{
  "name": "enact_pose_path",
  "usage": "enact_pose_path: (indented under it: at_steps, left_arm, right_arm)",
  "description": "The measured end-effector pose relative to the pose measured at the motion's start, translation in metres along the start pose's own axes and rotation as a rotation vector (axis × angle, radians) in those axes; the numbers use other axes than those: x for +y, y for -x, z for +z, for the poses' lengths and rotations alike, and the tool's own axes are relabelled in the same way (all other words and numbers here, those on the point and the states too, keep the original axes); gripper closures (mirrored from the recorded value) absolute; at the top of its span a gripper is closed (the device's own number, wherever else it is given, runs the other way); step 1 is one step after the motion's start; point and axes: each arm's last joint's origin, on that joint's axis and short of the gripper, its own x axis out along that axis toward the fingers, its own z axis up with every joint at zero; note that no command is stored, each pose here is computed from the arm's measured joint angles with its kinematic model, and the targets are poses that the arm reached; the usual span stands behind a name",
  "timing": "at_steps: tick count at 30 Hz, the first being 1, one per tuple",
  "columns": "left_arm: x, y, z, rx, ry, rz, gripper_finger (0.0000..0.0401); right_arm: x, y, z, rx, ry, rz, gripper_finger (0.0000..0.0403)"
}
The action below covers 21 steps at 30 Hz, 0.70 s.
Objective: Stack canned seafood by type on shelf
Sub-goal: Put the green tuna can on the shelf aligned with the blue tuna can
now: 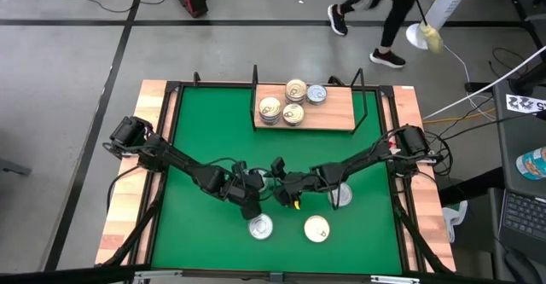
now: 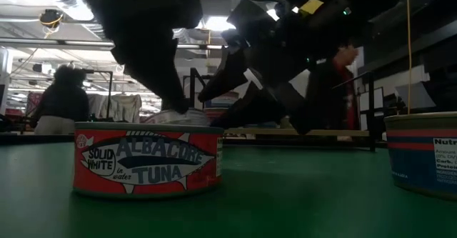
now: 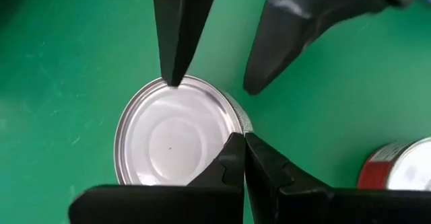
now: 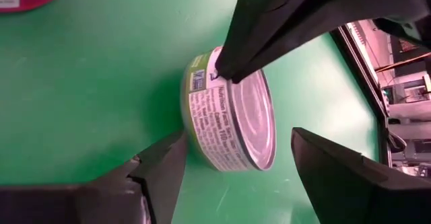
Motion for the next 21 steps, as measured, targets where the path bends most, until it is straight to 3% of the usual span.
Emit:
enact_pose_path:
  at_steps: [21]
  left_arm:
    - [0.011, 0.000, 0.020, -0.061, 0.123, -0.059, 0.0401]
  right_arm:
    - [0.003, 0.000, -0.004, 0.047, 0.034, 0.018, 0.0139]
